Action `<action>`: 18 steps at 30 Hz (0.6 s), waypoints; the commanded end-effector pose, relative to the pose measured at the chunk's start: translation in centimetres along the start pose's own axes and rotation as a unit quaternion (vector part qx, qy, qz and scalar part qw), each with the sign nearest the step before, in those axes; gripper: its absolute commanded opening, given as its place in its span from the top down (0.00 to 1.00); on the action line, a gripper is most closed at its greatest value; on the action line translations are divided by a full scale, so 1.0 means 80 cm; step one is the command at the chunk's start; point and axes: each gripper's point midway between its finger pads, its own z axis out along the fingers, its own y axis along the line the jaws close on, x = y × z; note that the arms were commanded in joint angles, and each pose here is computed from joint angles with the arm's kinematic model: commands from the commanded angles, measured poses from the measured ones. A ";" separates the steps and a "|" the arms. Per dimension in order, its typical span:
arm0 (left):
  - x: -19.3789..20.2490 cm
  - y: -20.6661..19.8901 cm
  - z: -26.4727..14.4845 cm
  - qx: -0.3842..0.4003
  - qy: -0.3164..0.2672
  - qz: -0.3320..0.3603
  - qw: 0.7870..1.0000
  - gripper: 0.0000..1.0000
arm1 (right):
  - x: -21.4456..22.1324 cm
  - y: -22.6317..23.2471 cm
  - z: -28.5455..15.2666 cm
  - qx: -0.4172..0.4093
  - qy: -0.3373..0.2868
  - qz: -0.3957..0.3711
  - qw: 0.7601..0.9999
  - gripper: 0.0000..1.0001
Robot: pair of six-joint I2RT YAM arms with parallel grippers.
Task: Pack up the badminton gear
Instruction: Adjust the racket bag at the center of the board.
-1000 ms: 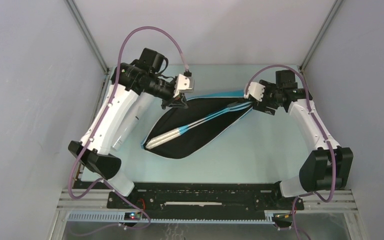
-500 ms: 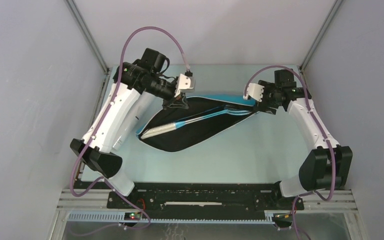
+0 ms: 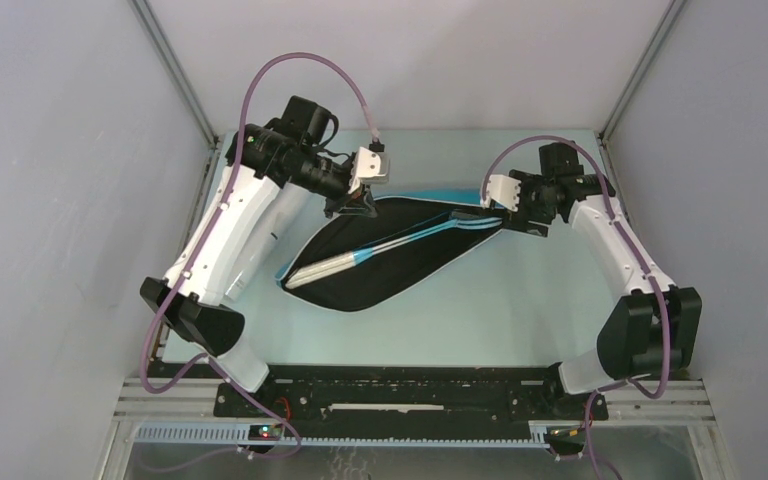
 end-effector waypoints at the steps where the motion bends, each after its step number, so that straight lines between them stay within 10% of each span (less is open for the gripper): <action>1: -0.041 0.009 -0.020 -0.023 -0.046 0.046 0.998 1.00 | -0.007 0.007 -0.019 0.004 -0.004 0.002 1.000 0.21; 18: -0.034 -0.001 -0.017 -0.003 -0.045 0.048 0.998 1.00 | -0.008 -0.042 0.014 0.076 -0.002 -0.033 0.997 0.20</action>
